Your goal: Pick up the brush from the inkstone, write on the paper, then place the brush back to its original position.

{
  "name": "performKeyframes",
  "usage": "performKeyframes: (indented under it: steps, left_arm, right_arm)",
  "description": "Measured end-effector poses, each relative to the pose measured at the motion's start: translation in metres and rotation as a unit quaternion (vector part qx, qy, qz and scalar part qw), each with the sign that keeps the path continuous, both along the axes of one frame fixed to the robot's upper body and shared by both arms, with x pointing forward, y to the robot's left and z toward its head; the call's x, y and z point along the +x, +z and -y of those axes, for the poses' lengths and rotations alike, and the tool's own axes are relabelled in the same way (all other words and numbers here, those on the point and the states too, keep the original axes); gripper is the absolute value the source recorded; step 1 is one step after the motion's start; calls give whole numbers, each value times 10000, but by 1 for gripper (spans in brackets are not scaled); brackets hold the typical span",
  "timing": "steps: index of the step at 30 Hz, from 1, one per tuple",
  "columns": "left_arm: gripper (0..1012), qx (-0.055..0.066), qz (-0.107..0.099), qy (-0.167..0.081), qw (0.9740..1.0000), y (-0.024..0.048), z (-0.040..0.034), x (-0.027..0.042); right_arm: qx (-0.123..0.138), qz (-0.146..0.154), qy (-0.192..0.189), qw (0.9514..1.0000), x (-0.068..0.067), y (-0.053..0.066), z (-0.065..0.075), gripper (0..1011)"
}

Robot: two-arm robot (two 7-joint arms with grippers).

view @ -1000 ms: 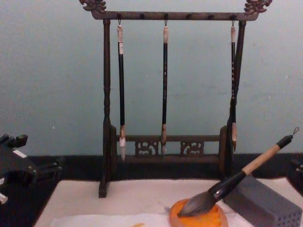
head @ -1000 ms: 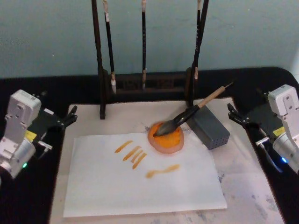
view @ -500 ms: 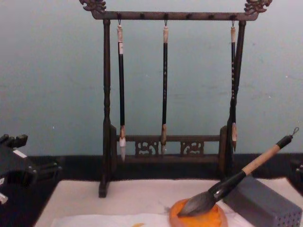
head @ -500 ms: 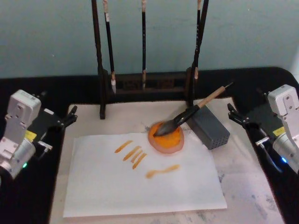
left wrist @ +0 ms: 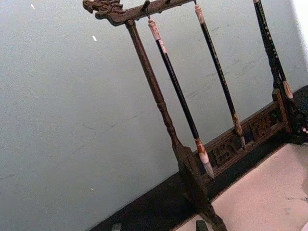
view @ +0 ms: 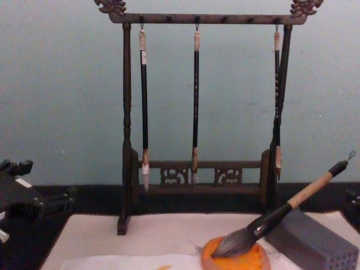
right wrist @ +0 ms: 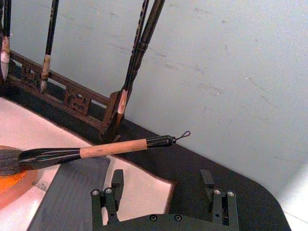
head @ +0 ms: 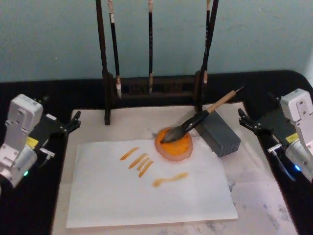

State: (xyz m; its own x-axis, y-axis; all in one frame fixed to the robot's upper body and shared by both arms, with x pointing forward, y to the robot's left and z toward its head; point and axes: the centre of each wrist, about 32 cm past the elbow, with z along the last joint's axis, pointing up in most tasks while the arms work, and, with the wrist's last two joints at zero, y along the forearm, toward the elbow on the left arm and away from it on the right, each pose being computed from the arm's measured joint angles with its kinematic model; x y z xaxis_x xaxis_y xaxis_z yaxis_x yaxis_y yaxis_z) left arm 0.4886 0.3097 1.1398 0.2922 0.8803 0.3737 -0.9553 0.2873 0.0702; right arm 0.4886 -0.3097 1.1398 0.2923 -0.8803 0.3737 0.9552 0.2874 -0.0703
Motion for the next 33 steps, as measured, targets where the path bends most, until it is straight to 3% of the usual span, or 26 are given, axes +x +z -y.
performKeyframes:
  steps: [15, 22, 28, 33]
  left_arm:
    - [1001, 0, -1, 0, 10000, 0, 0, 0]
    - [1001, 0, 0, 0, 10000, 0, 0, 0]
    - [1001, 0, 0, 0, 10000, 0, 0, 0]
    - [1001, 0, -1, 0, 10000, 0, 0, 0]
  right_arm:
    - [4, 0, 0, 10000, 1, 1, -1, 1000]
    - [159, -66, 66, 9998, -2, 25, 9, 1000]
    - [560, -279, 154, 9979, -16, 76, 17, 1000]
    - [1139, -583, 207, 9916, -22, 122, 30, 1000]
